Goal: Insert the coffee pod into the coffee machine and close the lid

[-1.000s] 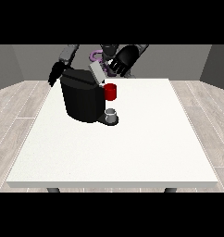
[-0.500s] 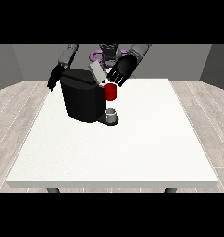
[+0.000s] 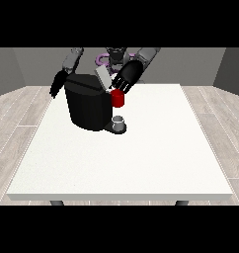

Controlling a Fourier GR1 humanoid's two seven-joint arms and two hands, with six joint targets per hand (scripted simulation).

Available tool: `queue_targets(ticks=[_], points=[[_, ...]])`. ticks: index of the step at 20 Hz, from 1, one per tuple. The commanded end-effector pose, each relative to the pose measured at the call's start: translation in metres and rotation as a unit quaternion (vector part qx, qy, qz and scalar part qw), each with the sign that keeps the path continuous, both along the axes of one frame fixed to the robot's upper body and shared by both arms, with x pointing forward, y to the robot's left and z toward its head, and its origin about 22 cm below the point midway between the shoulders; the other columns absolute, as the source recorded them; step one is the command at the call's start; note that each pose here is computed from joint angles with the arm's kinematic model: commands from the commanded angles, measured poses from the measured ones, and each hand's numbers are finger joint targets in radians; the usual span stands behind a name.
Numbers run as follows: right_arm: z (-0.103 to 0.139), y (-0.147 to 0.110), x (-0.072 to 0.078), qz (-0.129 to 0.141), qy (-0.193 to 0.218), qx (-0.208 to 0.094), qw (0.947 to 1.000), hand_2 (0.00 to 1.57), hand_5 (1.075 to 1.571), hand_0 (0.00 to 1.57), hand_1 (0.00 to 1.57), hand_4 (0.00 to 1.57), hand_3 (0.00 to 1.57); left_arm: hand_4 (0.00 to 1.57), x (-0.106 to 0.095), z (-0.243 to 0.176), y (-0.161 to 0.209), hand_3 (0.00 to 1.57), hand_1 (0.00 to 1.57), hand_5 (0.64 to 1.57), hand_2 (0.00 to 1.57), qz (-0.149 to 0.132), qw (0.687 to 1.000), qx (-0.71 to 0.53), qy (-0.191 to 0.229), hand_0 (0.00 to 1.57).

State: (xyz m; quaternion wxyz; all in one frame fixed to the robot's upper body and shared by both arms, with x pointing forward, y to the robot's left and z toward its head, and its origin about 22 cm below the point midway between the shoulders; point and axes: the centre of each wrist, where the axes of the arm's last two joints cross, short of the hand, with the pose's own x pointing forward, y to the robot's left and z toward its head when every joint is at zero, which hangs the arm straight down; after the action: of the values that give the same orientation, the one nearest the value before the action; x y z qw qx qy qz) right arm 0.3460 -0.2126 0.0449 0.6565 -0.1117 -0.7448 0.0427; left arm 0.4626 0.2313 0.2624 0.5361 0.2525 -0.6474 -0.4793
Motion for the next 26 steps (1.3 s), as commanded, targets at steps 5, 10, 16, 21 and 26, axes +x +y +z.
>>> queue_targets(ticks=[5,10,16,21,26], points=[[0.007,0.017,-0.002,0.010,0.008,-0.004,0.9999,0.00,1.571,0.00,0.00,0.10,0.00,0.41,0.002,-0.002,0.008,1.19,1.17,1.571,1.24,0.009,1.000,-0.007,0.002,1.17],[0.005,0.004,-0.001,0.014,-0.010,-0.005,0.9998,0.00,1.571,0.00,0.00,0.00,0.00,0.38,0.001,0.010,0.012,1.21,1.22,1.571,1.26,0.010,1.000,-0.012,-0.019,1.22],[0.007,-0.009,0.006,-0.005,0.023,-0.003,0.9997,0.00,1.571,0.00,0.00,0.00,0.00,0.36,0.002,0.003,-0.009,1.18,1.20,1.571,1.22,-0.006,1.000,-0.001,-0.022,1.20],[0.018,0.013,0.008,0.001,-0.018,-0.008,0.9998,0.00,1.571,0.00,0.00,0.00,0.00,0.00,0.001,0.018,-0.004,1.16,1.23,1.571,1.24,0.021,0.998,0.029,-0.058,1.23],[0.008,0.008,0.001,-0.002,-0.005,-0.002,1.0000,0.00,1.571,0.00,0.00,0.00,0.00,0.00,-0.001,0.003,0.008,1.07,1.17,1.571,1.19,0.001,0.994,0.073,-0.079,1.17]])
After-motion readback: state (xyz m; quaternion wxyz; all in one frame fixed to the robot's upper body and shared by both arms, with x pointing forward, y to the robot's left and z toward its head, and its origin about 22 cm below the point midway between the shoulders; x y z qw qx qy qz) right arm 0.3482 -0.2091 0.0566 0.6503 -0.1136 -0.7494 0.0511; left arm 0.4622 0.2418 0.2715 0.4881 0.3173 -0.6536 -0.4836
